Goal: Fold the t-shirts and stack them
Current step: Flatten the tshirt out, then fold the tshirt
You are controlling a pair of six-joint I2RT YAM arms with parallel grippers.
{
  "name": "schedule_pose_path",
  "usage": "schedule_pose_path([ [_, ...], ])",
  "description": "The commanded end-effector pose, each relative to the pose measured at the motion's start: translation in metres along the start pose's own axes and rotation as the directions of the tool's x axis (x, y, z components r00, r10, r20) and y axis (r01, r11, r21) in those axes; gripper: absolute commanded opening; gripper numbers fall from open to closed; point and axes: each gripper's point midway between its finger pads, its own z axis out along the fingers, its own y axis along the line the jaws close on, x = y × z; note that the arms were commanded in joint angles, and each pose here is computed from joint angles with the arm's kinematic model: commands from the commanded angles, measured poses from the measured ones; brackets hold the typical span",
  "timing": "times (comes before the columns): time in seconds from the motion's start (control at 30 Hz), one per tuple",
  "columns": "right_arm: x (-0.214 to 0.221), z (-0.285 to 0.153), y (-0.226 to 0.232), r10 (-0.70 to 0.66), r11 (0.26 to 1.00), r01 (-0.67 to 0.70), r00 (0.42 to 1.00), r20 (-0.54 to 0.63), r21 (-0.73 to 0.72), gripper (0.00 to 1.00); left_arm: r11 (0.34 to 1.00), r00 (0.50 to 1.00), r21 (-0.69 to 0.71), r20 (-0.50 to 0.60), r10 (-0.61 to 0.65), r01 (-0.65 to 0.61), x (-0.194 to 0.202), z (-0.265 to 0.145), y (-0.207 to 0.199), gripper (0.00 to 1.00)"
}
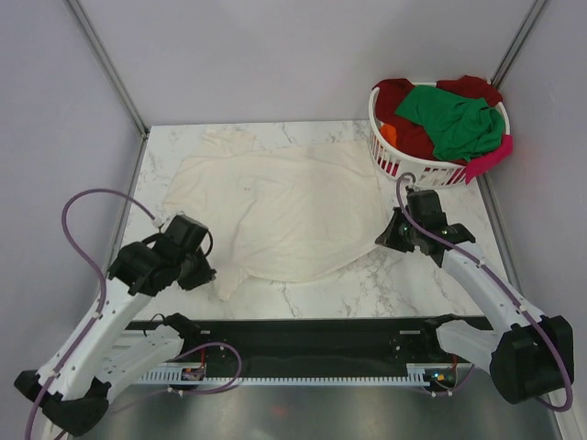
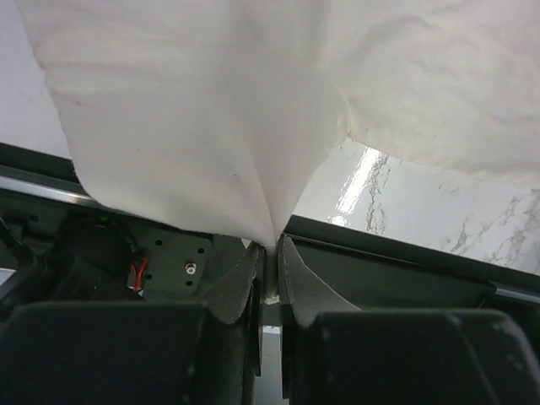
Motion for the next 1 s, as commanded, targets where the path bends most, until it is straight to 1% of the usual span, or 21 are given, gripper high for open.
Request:
schedule_pose_path([
  [0.0, -0.043, -0.008, 0.026, -0.014, 0.999, 0.016, 0.997, 0.08, -0.027, 0.0, 0.974, 0.974, -0.035, 0.008, 0.225, -0.225, -0.027, 0.004, -0.02, 0.13],
  [0.03, -0.049, -0.007, 0.027, -0.019, 1.0, 0.021, 0.996, 0.09, -0.018, 0.0, 0.97, 0.969, -0.015, 0.029, 0.243, -0.243, -0.039, 0.001, -0.034, 0.13],
  [0.07, -0.065, -0.013, 0.037, -0.024, 0.999, 0.028, 0.992, 0.124, -0.031, 0.0, 0.966, 0.966, -0.016, 0.029, 0.258, -0.258, -0.046, 0.004, -0.04, 0.13],
  [0.1, -0.069, -0.006, 0.037, -0.027, 0.999, 0.029, 0.993, 0.113, -0.013, 0.0, 0.951, 0.951, -0.008, 0.032, 0.308, -0.308, -0.053, 0.005, -0.046, 0.13],
  [0.17, -0.091, -0.006, 0.045, -0.039, 0.999, 0.041, 0.988, 0.148, -0.005, 0.0, 0.943, 0.943, 0.009, 0.031, 0.332, -0.333, -0.072, 0.011, -0.066, 0.12],
  [0.2, -0.093, 0.005, 0.044, -0.039, 0.999, 0.038, 0.991, 0.127, 0.016, 0.0, 0.937, 0.936, -0.001, 0.034, 0.349, -0.349, -0.085, 0.015, -0.066, 0.11],
  [0.23, -0.098, 0.009, 0.046, -0.042, 0.999, 0.04, 0.991, 0.126, 0.02, 0.0, 0.935, 0.934, 0.001, 0.032, 0.355, -0.355, -0.098, 0.02, -0.075, 0.11],
  [0.27, -0.111, 0.008, 0.052, -0.046, 0.999, 0.044, 0.988, 0.149, 0.021, 0.0, 0.941, 0.941, -0.006, 0.031, 0.337, -0.337, -0.112, 0.026, -0.074, 0.11],
  [0.33, -0.115, 0.025, 0.051, -0.046, 0.998, 0.041, 0.991, 0.124, 0.04, 0.0, 0.928, 0.927, -0.005, 0.05, 0.373, -0.373, -0.135, 0.029, -0.08, 0.1],
  [0.37, -0.125, 0.027, 0.056, -0.047, 0.998, 0.042, 0.99, 0.135, 0.039, 0.0, 0.923, 0.923, -0.037, 0.015, 0.384, -0.384, -0.142, 0.045, -0.079, 0.1],
  [0.4, -0.125, 0.039, 0.053, -0.047, 0.997, 0.04, 0.992, 0.116, 0.059, 0.0, 0.915, 0.917, -0.055, 0.006, 0.4, -0.399, -0.152, 0.05, -0.075, 0.09],
  [0.43, -0.128, 0.045, 0.053, -0.049, 0.997, 0.042, 0.993, 0.111, 0.064, 0.0, 0.912, 0.913, -0.05, 0.014, 0.407, -0.406, -0.163, 0.052, -0.081, 0.09],
  [0.47, -0.137, 0.047, 0.058, -0.053, 0.997, 0.046, 0.991, 0.125, 0.062, 0.0, 0.91, 0.912, -0.06, -0.025, 0.409, -0.409, -0.168, 0.067, -0.079, 0.09],
  [0.53, -0.139, 0.064, 0.053, -0.05, 0.995, 0.041, 0.993, 0.105, 0.091, 0.0, 0.901, 0.903, -0.056, -0.033, 0.428, -0.43, -0.183, 0.079, -0.084, 0.08],
  [0.57, -0.145, 0.067, 0.056, -0.051, 0.995, 0.041, 0.992, 0.112, 0.089, 0.0, 0.904, 0.905, -0.064, -0.073, 0.419, -0.424, -0.186, 0.095, -0.081, 0.07],
  [0.6, -0.145, 0.077, 0.053, -0.044, 0.994, 0.034, 0.994, 0.096, 0.101, 0.0, 0.904, 0.904, -0.061, -0.085, 0.418, -0.423, -0.189, 0.102, -0.081, 0.06],
  [0.63, -0.146, 0.081, 0.053, -0.045, 0.994, 0.036, 0.995, 0.09, 0.104, 0.0, 0.907, 0.907, -0.053, -0.075, 0.415, -0.419, -0.197, 0.104, -0.085, 0.03],
  [0.67, -0.15, 0.087, 0.054, -0.044, 0.994, 0.034, 0.995, 0.088, 0.107, 0.0, 0.906, 0.905, -0.055, -0.107, 0.412, -0.42, -0.198, 0.118, -0.085, 0.03],
  [0.77, -0.158, 0.094, 0.049, -0.042, 0.99, 0.027, 0.994, 0.104, 0.14, 0.0, 0.906, 0.904, -0.052, -0.105, 0.414, -0.421, -0.209, 0.129, -0.091, 0.02],
  [0.8, -0.161, 0.095, 0.045, -0.038, 0.988, 0.021, 0.993, 0.11, 0.153, 0.0, 0.902, 0.9, -0.059, -0.127, 0.417, -0.427, -0.208, 0.14, -0.09, 0.02],
  [0.97, -0.169, 0.103, 0.025, -0.021, 0.976, -0.006, 0.992, 0.124, 0.218, 0.0, 0.89, 0.895, -0.113, -0.113, 0.43, -0.442, -0.229, 0.153, -0.087, 0.02],
])
